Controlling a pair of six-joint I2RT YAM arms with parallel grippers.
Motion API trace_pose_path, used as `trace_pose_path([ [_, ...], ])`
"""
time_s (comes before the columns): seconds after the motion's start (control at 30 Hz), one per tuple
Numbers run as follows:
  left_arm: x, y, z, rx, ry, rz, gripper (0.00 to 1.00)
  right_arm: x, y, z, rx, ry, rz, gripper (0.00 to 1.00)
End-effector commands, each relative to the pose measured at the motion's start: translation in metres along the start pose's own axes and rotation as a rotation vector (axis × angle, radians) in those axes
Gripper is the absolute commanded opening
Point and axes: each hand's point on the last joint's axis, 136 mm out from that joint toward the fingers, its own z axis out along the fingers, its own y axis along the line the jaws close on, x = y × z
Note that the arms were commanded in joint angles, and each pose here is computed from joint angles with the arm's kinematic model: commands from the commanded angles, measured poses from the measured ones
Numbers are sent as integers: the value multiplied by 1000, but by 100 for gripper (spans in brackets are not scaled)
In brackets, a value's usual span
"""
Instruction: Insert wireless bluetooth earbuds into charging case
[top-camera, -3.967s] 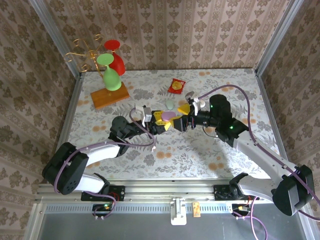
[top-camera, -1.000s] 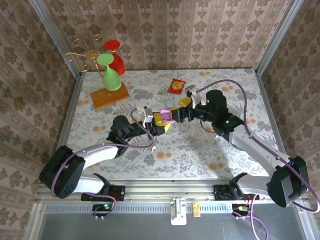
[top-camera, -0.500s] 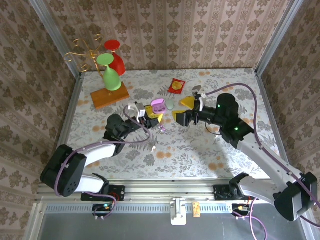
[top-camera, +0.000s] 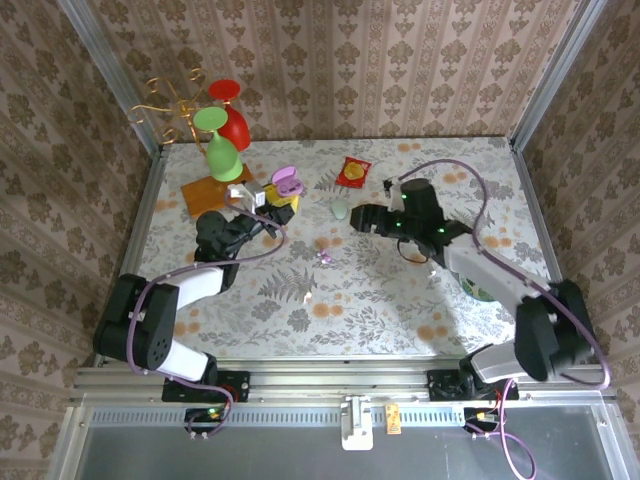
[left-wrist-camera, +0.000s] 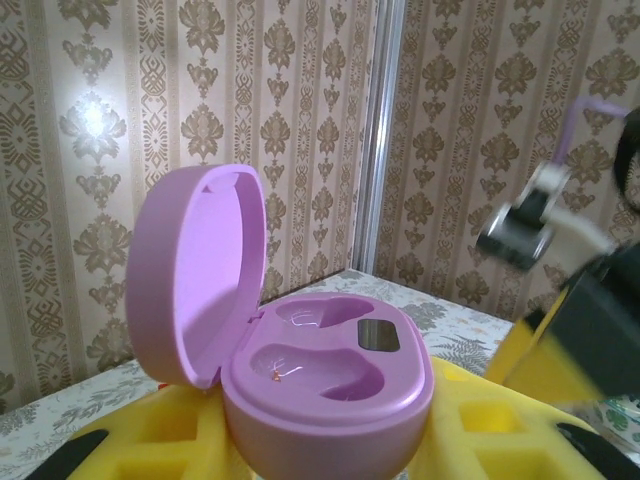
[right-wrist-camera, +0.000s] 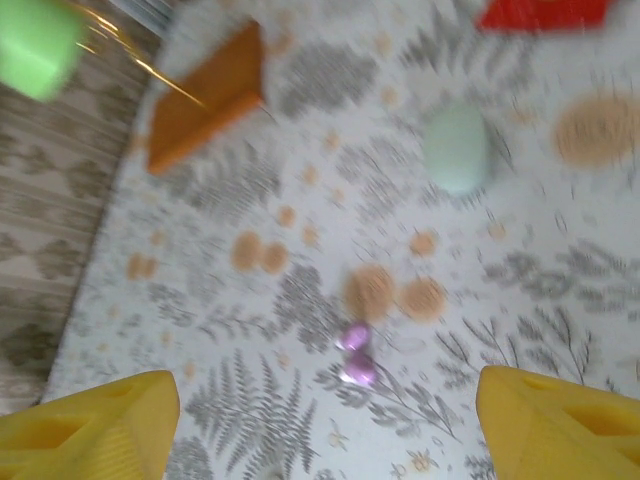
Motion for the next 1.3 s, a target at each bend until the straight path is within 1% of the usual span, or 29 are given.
trace_pose_path([
  [0.0,-12,-2,1,37,-35,51,24,29,-7,23,101,101,72,77],
  [0.1,-8,-3,-1,36,-27,73,24,55,2,48,95,164,94,73],
  [0.17,-6,-4,-3,38,-22,90,24,68,6,64,101,196,84,69],
  [0.27,-3,-6,-6,44,-16,113,24,77,5,83,127,226,77,55],
  [0.33,1,-7,-8,44,-8,119,24,77,3,92,135,233,80,44],
  [0.37,3,-8,-9,44,-5,120,24,76,3,94,137,234,77,41],
  [0.47,5,-9,-12,41,0,128,24,79,2,101,139,259,84,37],
  [0.57,6,-8,-11,40,2,132,24,80,8,108,113,273,105,37],
  [0.7,5,-9,-9,54,2,134,24,79,-8,120,184,271,93,36],
  [0.8,5,-9,-9,56,0,135,24,80,-11,128,185,289,96,35],
  [1.03,9,-10,-11,54,8,126,24,86,-14,143,155,340,130,29],
  [1.2,9,-10,-11,54,9,126,24,86,-11,149,103,349,162,24],
  [1.27,9,-10,-11,54,9,126,24,87,-10,151,88,353,173,24],
])
